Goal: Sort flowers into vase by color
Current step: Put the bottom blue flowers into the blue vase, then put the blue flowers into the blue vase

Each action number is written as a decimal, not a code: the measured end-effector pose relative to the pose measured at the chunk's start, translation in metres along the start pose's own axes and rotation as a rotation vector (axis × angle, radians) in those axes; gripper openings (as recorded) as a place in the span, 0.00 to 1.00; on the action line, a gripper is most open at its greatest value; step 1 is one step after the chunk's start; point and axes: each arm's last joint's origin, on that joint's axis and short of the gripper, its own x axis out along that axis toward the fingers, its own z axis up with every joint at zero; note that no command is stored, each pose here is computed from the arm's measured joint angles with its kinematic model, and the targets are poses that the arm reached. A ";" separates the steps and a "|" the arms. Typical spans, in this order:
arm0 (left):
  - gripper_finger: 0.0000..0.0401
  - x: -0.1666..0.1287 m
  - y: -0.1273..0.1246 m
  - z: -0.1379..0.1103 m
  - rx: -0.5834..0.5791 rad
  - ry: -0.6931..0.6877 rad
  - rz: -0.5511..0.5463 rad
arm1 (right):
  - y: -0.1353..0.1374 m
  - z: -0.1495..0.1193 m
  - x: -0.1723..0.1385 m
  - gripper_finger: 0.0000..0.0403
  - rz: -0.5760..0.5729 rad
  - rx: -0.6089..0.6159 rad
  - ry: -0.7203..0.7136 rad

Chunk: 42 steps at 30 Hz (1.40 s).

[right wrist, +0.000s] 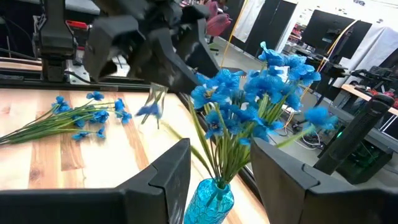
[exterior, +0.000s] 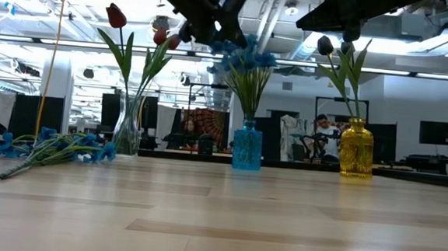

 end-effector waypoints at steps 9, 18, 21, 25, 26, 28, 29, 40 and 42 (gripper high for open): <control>0.59 -0.036 0.004 0.008 0.042 0.039 -0.037 | 0.000 0.000 0.000 0.48 0.000 0.000 0.000; 0.59 -0.091 -0.008 0.009 -0.029 0.123 -0.233 | 0.000 0.000 0.000 0.48 0.000 -0.001 0.000; 0.59 -0.104 -0.014 0.004 -0.065 0.185 -0.289 | 0.000 0.000 0.000 0.48 0.000 -0.001 0.000; 0.59 -0.116 -0.021 -0.009 -0.143 0.337 -0.336 | 0.000 0.000 0.000 0.48 0.001 -0.003 0.003; 0.59 -0.119 -0.022 -0.013 -0.168 0.384 -0.342 | 0.000 -0.001 0.000 0.48 0.001 -0.006 0.005; 0.59 -0.123 -0.024 -0.022 -0.224 0.485 -0.336 | 0.000 -0.002 0.000 0.48 0.003 -0.013 0.013; 0.59 -0.126 -0.025 -0.026 -0.254 0.538 -0.324 | 0.000 -0.002 0.000 0.48 0.003 -0.015 0.015; 0.59 -0.147 -0.034 -0.062 -0.604 0.916 0.028 | 0.001 -0.003 0.000 0.48 0.006 -0.026 0.028; 0.59 -0.144 -0.040 -0.069 -0.668 0.937 0.093 | 0.001 -0.003 0.000 0.48 0.011 -0.026 0.027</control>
